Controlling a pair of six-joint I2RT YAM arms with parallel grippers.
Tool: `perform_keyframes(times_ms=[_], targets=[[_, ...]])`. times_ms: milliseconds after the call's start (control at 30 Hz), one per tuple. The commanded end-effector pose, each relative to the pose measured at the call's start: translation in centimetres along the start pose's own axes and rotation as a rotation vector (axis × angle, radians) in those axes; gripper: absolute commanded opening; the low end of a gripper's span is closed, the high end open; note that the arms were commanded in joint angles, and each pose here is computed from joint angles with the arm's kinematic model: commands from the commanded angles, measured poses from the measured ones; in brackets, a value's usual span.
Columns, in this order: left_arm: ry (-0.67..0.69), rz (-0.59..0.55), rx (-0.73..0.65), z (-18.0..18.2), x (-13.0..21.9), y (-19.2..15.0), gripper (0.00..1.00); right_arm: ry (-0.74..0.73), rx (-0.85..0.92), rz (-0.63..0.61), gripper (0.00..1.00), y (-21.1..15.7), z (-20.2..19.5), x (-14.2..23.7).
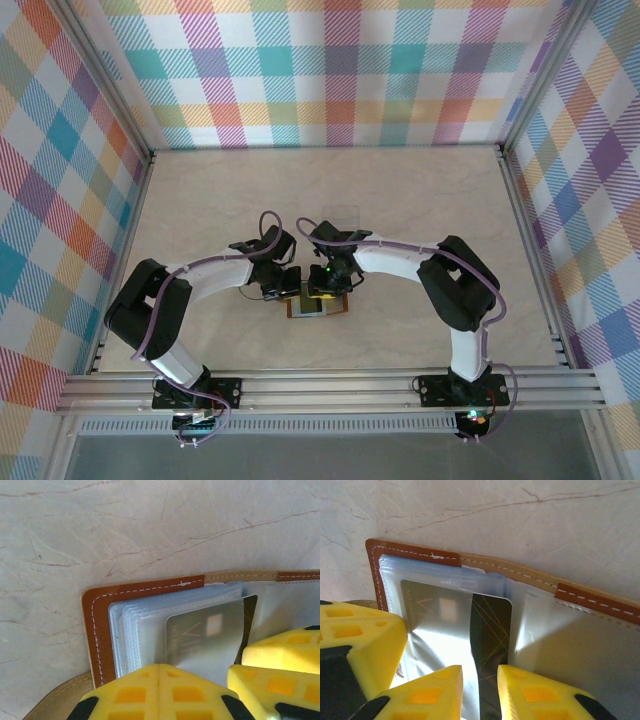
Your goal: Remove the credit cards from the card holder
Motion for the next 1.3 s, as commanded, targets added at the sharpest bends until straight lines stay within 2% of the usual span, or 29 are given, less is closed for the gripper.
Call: perform_keyframes(times_ms=[0,300,467,900,1100,1267], targets=[[0.024,0.015,-0.021,0.2,0.5,-0.7,0.05,-0.047,0.002,0.002,0.28,-0.5,-0.8,1.0],[-0.020,-0.012,-0.058,-1.2,2.0,-0.2,0.07,0.044,-0.007,-0.030,0.30,-0.1,-0.2,2.5],[-0.031,-0.013,-0.104,-2.4,3.1,-0.4,0.08,0.116,-0.020,0.000,0.30,0.1,-0.6,1.9],[0.090,0.101,-0.137,-1.0,0.2,-2.0,0.05,0.170,-0.027,0.057,0.30,0.3,-1.6,0.3],[0.151,0.112,-0.131,0.0,-0.7,-2.1,0.04,0.172,-0.033,0.076,0.29,0.2,-2.2,-0.5],[0.159,0.129,-0.125,0.4,-1.3,-2.3,0.04,0.270,-0.042,0.073,0.25,0.1,-1.8,-0.4]])
Point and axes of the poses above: each hand's point on the last joint's axis, 136 mm out from that joint toward the fingers, its own x axis back along the fingers, its own z axis along the line the jaws close on, y = z × x, the point moved 6 cm from there along x, back along the fingers, and after that the axes turned 3 degrees about x, right-handed, at the moved point
